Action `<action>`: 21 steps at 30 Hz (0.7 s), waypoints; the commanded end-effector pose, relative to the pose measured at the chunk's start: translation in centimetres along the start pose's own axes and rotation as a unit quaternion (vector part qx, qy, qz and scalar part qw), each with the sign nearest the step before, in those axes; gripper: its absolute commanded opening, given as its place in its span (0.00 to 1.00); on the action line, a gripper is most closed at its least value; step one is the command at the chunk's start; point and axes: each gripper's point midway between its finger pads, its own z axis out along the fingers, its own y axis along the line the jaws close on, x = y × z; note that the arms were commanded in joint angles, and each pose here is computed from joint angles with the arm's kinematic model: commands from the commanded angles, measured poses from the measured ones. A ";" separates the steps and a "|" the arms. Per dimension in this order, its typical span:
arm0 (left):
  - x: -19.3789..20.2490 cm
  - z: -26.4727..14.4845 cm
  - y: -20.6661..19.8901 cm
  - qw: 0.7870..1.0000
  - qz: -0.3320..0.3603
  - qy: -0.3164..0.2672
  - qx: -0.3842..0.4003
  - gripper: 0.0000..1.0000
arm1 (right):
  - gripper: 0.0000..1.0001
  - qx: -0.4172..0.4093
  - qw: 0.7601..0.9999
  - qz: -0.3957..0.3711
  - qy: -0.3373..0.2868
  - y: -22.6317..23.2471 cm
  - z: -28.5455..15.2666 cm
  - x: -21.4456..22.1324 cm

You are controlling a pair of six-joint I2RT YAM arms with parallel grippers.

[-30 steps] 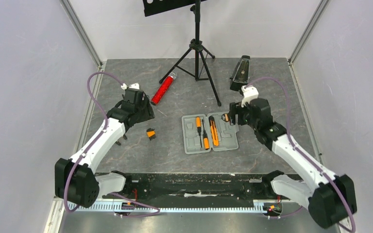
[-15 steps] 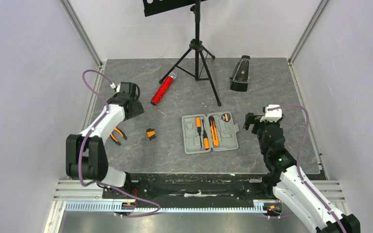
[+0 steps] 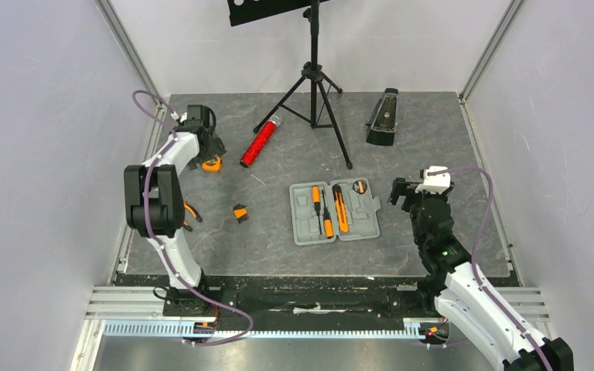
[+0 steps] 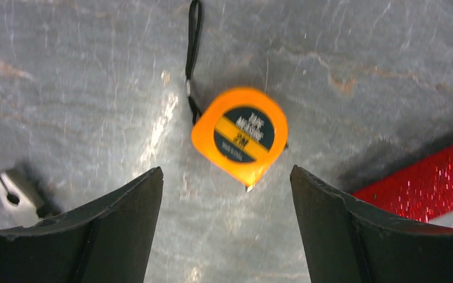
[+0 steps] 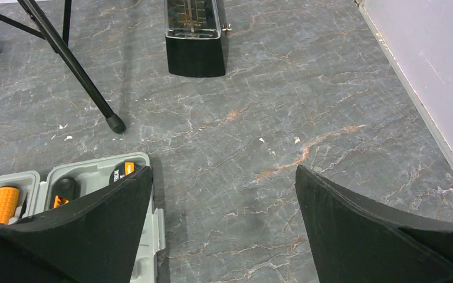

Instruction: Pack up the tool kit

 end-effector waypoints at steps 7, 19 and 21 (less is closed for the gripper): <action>-0.9 3.7 -1.7 0.993 0.104 0.052 0.014 0.86 | 0.94 0.016 1.000 -0.001 -0.007 -0.5 0.4 -0.3; 2.0 3.9 -1.3 0.986 0.126 0.104 0.025 0.75 | 0.95 0.010 1.000 -0.006 0.002 -0.2 0.5 0.0; 2.3 3.6 -1.1 0.986 0.125 0.106 0.025 0.71 | 0.95 0.008 1.000 -0.006 0.003 -0.1 0.5 0.0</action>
